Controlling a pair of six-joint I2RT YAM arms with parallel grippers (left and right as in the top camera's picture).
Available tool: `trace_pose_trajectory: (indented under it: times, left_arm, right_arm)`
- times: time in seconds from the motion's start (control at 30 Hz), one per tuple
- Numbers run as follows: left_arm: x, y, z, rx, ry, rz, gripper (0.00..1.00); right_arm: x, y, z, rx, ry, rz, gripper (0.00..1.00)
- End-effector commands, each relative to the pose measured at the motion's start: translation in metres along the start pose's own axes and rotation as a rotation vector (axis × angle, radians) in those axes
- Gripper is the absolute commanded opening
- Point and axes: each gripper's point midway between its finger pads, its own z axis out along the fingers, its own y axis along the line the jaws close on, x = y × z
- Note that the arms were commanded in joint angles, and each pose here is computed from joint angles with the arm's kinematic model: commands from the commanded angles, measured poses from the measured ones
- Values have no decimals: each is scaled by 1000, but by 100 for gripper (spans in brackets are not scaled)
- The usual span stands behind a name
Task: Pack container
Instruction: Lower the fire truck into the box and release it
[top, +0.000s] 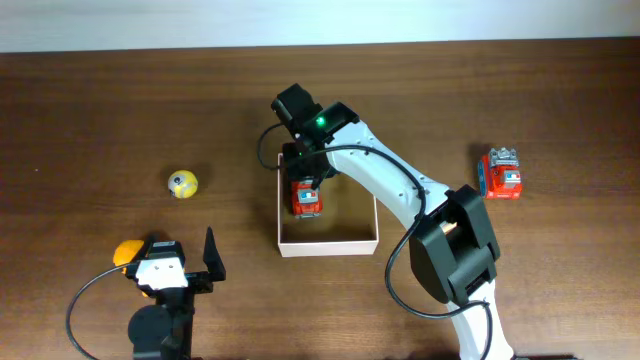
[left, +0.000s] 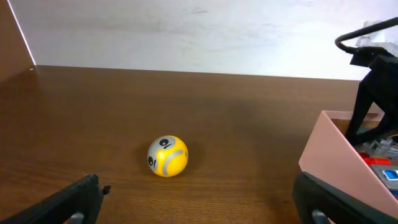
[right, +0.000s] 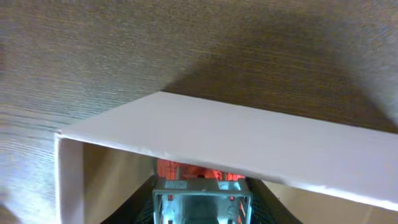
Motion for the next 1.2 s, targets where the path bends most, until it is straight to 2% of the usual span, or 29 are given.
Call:
trace_pose_trajectory:
  times: [0.0,0.37,0.4,0.5,0.57,1.17]
  left_arm:
    - [2,-3,0,14,0,19,99]
    - [2,-3,0,14,0,19,99]
    - [2,-3,0,14,0,19,99]
    - [2,-3,0,14,0,19,99]
    - [2,-3,0,14,0,19,99]
    - [2,-3,0,14,0,19,99]
  right_arm:
    - [2,3,1,-24,14,59,36]
    - [-1,8,1,-52,5,72,36]
    - [-1,8,1,-52,5,71,39]
    - [-1,8,1,-52,5,71,58]
    - [-1,8,1,-52,5,71,66]
    - [2,7,-5,-47,18,29,68]
